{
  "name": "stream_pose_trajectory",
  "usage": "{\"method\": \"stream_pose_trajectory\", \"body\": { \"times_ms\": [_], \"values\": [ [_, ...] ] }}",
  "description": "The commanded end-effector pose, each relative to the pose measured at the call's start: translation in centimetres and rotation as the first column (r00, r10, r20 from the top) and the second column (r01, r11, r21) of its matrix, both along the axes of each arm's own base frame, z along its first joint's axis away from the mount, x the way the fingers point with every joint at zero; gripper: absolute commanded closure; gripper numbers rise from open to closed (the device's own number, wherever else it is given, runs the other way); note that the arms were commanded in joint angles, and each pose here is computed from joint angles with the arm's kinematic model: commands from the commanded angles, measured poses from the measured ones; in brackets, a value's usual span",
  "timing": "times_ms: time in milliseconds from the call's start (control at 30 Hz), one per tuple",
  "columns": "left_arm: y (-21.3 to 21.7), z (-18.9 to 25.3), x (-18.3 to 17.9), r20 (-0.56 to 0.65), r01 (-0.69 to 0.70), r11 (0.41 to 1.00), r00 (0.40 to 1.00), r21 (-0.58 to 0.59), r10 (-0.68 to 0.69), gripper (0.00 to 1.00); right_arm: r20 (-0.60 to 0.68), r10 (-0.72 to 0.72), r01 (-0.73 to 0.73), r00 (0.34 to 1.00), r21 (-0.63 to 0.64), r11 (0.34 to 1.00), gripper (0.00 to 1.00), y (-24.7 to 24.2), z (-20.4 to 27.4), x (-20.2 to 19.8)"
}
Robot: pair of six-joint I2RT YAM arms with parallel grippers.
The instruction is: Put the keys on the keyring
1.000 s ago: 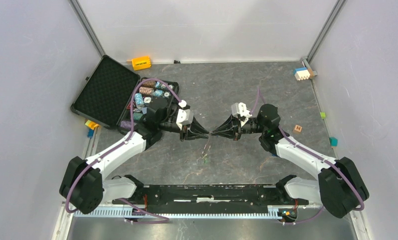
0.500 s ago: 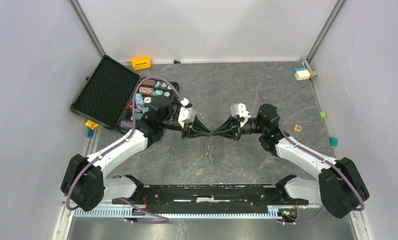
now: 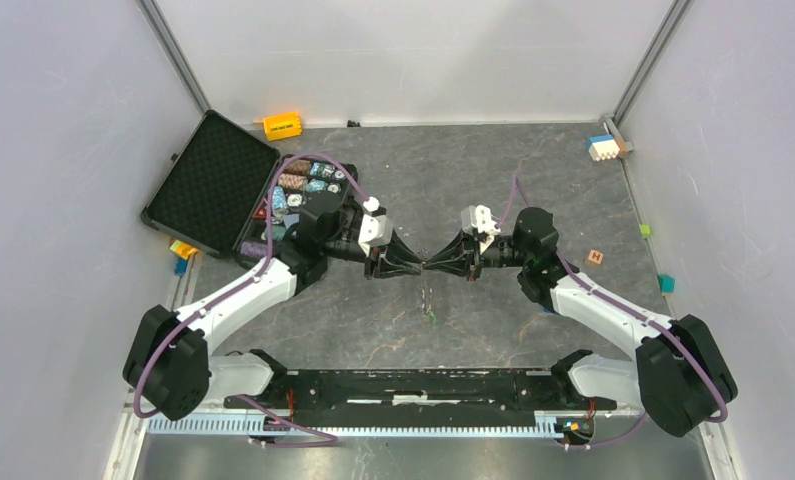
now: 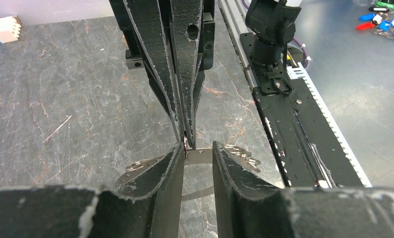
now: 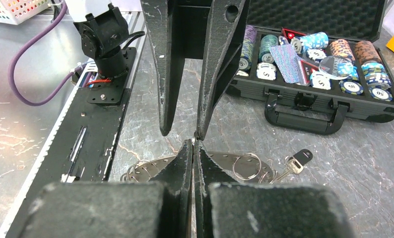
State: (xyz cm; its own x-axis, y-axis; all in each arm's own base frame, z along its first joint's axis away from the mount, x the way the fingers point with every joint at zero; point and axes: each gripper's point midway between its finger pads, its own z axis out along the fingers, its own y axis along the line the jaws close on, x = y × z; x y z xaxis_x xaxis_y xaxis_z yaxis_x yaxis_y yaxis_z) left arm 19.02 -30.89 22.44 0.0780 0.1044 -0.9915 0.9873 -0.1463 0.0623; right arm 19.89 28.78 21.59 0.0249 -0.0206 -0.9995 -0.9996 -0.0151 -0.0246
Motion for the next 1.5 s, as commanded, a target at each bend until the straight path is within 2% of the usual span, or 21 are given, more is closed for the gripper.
{"method": "stream_pose_trajectory", "body": {
  "times_ms": [0,267,467,633,733,1100,1467],
  "values": [
    [-0.5,0.8,0.6,0.067,0.002,1.0,0.998,-0.018,-0.001,0.64,0.111,-0.006,-0.001,0.994,0.058,0.998,1.0,0.2,3.3,0.4],
    [-0.6,0.3,0.9,0.066,-0.013,1.0,0.998,-0.009,0.013,0.67,0.113,0.002,-0.009,0.994,0.063,0.998,1.0,0.2,3.5,0.3],
    [-0.5,0.3,1.5,0.089,-0.05,0.999,0.995,-0.007,0.05,0.63,0.117,0.013,-0.02,0.993,0.063,0.998,1.0,0.1,3.5,0.0],
    [-0.3,0.7,1.8,0.09,-0.072,0.997,0.993,-0.03,0.075,0.54,0.117,0.019,-0.026,0.993,0.057,0.998,1.0,0.0,3.3,-0.2],
    [0.1,1.1,2.1,0.098,-0.091,0.994,0.991,-0.055,0.096,0.53,0.121,0.022,-0.029,0.992,0.054,0.998,1.0,0.0,3.2,-0.2],
    [0.0,0.5,0.3,0.061,0.005,0.999,0.998,-0.051,-0.002,0.73,0.117,0.011,-0.017,0.993,0.052,0.999,1.0,0.2,3.3,0.2],
    [-0.4,0.1,-0.2,0.032,0.033,0.999,0.999,-0.043,-0.032,0.8,0.109,-0.002,-0.004,0.994,0.049,0.999,1.0,0.2,3.1,0.6]
  ]
}}
